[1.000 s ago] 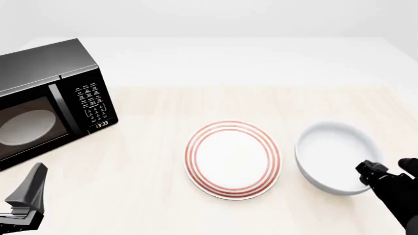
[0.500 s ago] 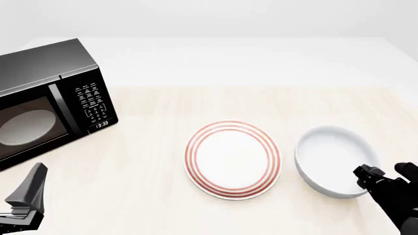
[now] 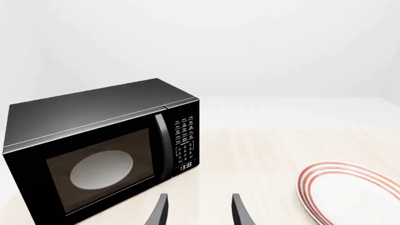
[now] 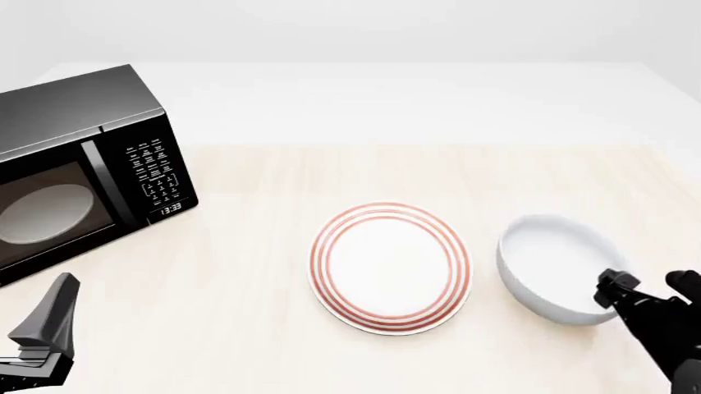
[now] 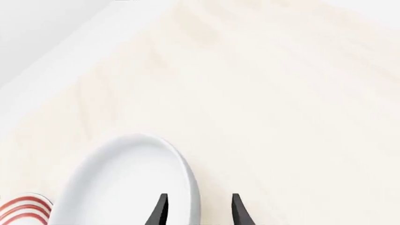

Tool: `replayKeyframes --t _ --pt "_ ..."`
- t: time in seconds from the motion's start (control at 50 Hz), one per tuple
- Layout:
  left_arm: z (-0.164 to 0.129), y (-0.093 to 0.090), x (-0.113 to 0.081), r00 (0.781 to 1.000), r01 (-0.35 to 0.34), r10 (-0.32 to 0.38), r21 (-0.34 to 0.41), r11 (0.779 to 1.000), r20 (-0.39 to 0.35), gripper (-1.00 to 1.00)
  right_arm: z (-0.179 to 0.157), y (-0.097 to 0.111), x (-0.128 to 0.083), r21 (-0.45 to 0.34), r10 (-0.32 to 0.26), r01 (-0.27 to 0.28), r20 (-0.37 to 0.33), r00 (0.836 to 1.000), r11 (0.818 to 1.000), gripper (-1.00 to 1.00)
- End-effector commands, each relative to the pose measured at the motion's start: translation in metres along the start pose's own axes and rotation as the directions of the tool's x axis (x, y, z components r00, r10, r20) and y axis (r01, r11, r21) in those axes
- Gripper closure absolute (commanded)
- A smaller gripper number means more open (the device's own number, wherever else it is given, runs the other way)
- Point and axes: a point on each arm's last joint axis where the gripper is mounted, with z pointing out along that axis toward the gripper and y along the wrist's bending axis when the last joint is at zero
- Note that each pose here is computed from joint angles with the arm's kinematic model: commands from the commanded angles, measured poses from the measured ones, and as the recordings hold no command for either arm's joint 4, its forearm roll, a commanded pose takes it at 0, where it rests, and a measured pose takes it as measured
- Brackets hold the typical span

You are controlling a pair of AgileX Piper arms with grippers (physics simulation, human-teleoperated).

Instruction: Put the white bowl to the right of the plate.

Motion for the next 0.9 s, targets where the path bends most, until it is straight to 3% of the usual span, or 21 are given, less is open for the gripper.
replayKeyframes --t 0.02,0.22,0.42,0.56,0.64,0.66,0.76,0.8,0.82,0.9 --pt "0.000 0.000 0.000 1.000 0.000 0.000 0.000 1.000 0.000 -1.00 -0.018 0.006 -0.011 0.005 -0.011 0.011 0.021 1.000 1.000 -1.00" --pt "0.000 0.000 0.000 1.000 0.000 0.000 0.000 1.000 0.000 -1.00 -0.050 0.018 -0.031 -0.029 -0.041 0.043 0.065 0.997 0.999 -1.00" --pt "0.000 0.000 0.000 1.000 0.000 0.000 0.000 1.000 0.000 -1.00 -0.116 0.044 -0.071 -0.107 -0.115 0.134 0.169 0.979 0.985 -1.00" --pt "0.000 0.000 0.000 1.000 0.000 0.000 0.000 1.000 0.000 -1.00 -0.144 0.059 -0.079 -0.202 -0.171 0.212 0.202 0.964 0.956 -1.00" --pt "0.000 0.000 0.000 1.000 0.000 0.000 0.000 1.000 0.000 -1.00 -0.154 0.061 -0.085 -0.212 -0.162 0.213 0.234 0.959 0.954 -1.00" --pt "0.000 0.000 0.000 1.000 0.000 0.000 0.000 1.000 0.000 -1.00 -0.157 0.064 -0.085 -0.242 -0.167 0.225 0.239 0.957 0.944 -1.00" --pt "0.000 0.000 0.000 1.000 0.000 0.000 0.000 1.000 0.000 -1.00 -0.156 0.065 -0.083 -0.250 -0.189 0.249 0.240 0.952 0.936 -1.00" --pt "0.000 0.000 0.000 1.000 0.000 0.000 0.000 1.000 0.000 -1.00 -0.161 0.066 -0.083 -0.271 -0.201 0.276 0.274 0.940 0.922 -1.00" --pt "0.000 0.000 0.000 1.000 0.000 0.000 0.000 1.000 0.000 -1.00 -0.158 0.064 -0.084 -0.242 -0.221 0.291 0.278 0.935 0.926 -1.00" --pt "0.000 0.000 0.000 1.000 0.000 0.000 0.000 1.000 0.000 -1.00 -0.167 0.065 -0.074 -0.311 -0.226 0.317 0.294 0.929 0.896 -1.00"
